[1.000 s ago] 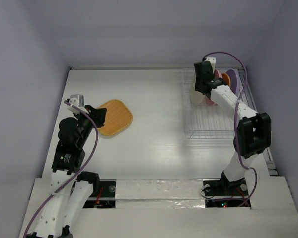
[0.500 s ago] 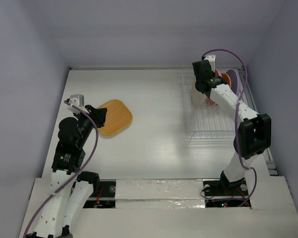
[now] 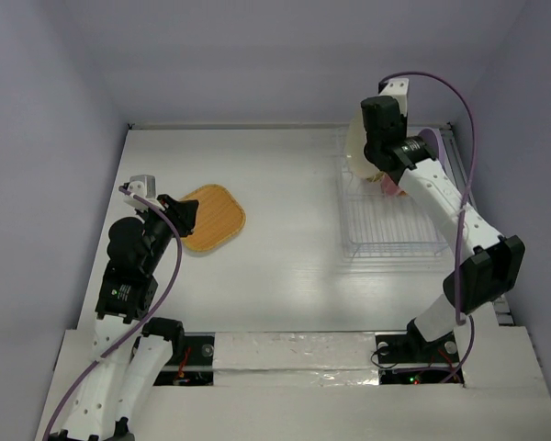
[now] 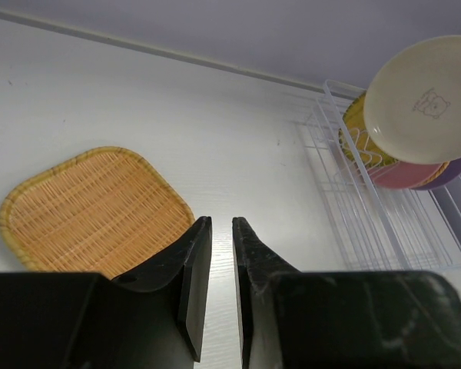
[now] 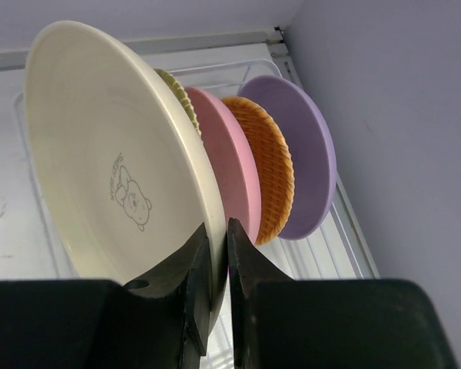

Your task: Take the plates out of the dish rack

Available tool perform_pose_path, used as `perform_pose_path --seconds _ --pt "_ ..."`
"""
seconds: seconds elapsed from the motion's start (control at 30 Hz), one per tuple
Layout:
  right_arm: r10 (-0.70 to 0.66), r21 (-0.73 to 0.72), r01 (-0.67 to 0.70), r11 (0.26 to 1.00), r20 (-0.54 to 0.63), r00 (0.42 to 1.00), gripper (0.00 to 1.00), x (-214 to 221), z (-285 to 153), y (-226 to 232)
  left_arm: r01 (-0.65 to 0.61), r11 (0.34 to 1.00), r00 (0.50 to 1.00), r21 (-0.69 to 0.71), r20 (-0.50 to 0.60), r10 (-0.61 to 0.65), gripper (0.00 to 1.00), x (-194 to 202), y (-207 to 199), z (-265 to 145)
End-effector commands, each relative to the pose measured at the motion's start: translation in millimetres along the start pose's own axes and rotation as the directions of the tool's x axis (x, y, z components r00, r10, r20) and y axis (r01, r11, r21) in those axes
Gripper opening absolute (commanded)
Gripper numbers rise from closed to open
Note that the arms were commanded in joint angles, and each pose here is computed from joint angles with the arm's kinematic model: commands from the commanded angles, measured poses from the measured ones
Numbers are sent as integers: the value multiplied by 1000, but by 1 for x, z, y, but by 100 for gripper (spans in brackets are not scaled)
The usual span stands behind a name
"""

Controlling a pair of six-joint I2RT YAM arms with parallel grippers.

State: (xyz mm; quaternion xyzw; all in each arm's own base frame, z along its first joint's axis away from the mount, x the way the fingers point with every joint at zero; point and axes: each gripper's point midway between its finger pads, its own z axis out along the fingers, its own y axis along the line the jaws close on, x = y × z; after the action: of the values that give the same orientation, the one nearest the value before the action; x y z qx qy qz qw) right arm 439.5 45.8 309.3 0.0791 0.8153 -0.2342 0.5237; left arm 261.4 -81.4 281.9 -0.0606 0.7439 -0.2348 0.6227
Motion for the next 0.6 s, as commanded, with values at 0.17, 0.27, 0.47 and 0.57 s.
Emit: perform_pose_path --seconds 0.17,0.27,0.47,0.57 --pt "171 -303 -125 945 131 976 0 -38 -97 32 -18 1000 996 14 88 17 15 -30 -7 -4" --pt "152 -570 -86 817 69 986 0 -6 -126 91 -18 1000 997 17 82 17 15 -28 -7 -3" --pt "8 -768 -39 639 -43 999 0 76 -152 158 -19 1000 997 25 78 17 16 -27 -8 -2" --pt "-66 -816 -29 577 -82 994 0 113 -157 182 -18 1000 997 18 81 16 16 -29 -6 -2"
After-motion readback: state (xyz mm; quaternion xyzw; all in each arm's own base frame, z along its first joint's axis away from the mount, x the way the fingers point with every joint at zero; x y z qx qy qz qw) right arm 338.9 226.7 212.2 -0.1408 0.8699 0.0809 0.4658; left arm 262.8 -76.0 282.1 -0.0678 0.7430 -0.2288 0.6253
